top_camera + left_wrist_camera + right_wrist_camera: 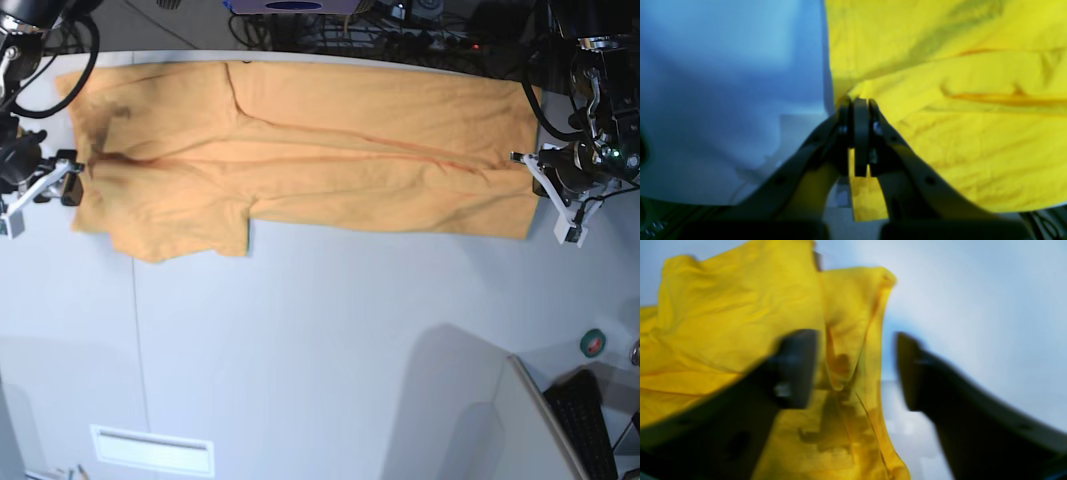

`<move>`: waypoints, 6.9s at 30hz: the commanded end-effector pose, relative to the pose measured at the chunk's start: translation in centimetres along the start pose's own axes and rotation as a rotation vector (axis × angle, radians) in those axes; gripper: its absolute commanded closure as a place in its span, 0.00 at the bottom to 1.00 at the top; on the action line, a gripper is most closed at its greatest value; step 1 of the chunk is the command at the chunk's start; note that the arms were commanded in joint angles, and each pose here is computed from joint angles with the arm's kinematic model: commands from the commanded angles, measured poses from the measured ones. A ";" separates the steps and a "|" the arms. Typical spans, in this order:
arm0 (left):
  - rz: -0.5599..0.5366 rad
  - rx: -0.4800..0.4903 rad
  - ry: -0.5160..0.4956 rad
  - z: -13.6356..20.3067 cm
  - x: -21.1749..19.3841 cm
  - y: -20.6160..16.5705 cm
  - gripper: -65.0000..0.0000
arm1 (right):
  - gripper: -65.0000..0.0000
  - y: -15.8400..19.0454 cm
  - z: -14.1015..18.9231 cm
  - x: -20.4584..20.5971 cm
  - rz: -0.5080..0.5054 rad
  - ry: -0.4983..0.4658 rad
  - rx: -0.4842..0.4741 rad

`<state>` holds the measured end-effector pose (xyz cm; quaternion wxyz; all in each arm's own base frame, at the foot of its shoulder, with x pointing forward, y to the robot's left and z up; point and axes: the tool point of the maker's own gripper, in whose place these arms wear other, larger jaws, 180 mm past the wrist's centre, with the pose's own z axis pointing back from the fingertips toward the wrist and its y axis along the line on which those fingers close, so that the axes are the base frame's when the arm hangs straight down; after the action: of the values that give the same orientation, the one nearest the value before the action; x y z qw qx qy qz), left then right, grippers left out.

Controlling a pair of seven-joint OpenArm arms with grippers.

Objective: Layout the t-shirt on the table in an organized manner, then fold the t-shirt properly
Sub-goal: 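Lift both side edges and fold the shirt lengthwise over its body, then lay the folded edge down and smooth it with both grippers, then release the shirt and pull both grippers back from the folded strip, then move the right gripper to the strip's end and grasp the fabric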

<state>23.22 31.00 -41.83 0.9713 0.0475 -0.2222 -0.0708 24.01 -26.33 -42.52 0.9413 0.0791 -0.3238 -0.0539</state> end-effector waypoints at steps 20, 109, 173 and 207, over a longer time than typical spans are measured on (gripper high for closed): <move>-0.008 0.022 -0.030 0.5 1.0 1.0 1.00 | 0.48 1.9 -2.1 -0.7 0.015 0.047 0.086; -0.027 0.022 0.092 0.8 -4.7 0.5 1.00 | 1.00 0.8 1.6 -5.5 0.102 0.251 0.029; 0.254 -0.029 -0.110 -4.5 6.9 -0.1 1.00 | 1.00 0.7 -5.1 8.5 0.094 -0.094 0.105; 0.302 0.097 -0.097 -1.7 2.4 5.2 1.00 | 1.00 0.1 -12.3 9.8 0.119 0.066 0.071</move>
<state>25.58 35.03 -43.21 0.9621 0.0482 -0.2534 0.0885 37.40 -25.41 -48.16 0.9585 0.1006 -0.2662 0.0181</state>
